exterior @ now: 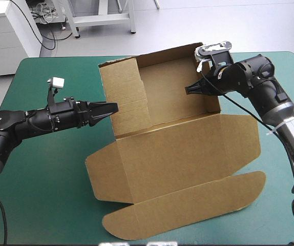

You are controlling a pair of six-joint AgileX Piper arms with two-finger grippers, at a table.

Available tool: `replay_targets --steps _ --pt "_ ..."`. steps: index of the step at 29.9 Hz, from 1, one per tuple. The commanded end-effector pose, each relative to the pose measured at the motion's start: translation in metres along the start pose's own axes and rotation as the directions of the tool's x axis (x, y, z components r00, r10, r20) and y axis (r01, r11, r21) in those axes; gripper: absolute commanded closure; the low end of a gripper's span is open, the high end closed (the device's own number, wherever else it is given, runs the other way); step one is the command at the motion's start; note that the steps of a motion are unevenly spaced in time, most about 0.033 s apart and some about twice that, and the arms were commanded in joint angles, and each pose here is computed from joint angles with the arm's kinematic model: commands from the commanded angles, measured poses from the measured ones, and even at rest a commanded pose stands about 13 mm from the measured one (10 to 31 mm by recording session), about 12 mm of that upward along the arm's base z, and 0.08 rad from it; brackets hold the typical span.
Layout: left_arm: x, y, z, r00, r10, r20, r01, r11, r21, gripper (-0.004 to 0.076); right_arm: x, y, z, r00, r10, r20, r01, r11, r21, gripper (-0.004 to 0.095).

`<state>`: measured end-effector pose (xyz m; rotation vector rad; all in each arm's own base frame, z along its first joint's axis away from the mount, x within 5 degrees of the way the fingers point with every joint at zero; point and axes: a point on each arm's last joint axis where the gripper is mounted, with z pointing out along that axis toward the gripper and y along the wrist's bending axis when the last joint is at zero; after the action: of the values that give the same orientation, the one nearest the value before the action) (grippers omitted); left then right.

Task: Fold the box

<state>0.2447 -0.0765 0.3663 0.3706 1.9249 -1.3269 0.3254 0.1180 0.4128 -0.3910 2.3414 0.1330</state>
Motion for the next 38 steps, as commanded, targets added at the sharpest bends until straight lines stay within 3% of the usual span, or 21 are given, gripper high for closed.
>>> replay_targets --steps 1,6,11,15,25,38 --pt "-0.009 -0.027 0.007 0.998 0.005 -0.067 -0.012 0.995 -0.097 0.0072 -0.014 0.01 -0.027 0.988 0.022 0.156 -0.017 0.999 -0.032 0.0908" --pt "-0.009 -0.035 0.024 0.996 -0.033 -0.087 -0.005 0.914 -0.406 0.0072 -0.014 0.016 -0.027 0.987 0.022 0.157 -0.015 0.999 -0.044 0.0908" --pt "-0.005 -0.035 0.032 0.999 -0.04 -0.029 0.017 0.831 -0.556 0.0072 -0.015 0.016 -0.031 0.985 0.035 0.17 -0.027 0.998 -0.049 0.0908" --pt "-0.011 -0.038 0.036 0.997 -0.029 0.073 0.065 0.824 -0.563 0.0072 -0.015 0.015 -0.038 0.982 0.034 0.187 -0.026 0.999 -0.047 0.0908" --pt "-0.034 -0.058 0.03 0.992 0.042 0.121 0.03 0.843 -0.537 0.0072 -0.015 0.014 -0.039 0.983 0.024 0.184 -0.019 0.999 -0.032 0.0908" --pt "-0.022 -0.054 0.053 1.0 0.009 -0.003 -0.009 0.822 -0.57 0.0094 -0.019 0.014 -0.04 0.974 0.044 0.223 -0.036 0.999 -0.041 0.0909"
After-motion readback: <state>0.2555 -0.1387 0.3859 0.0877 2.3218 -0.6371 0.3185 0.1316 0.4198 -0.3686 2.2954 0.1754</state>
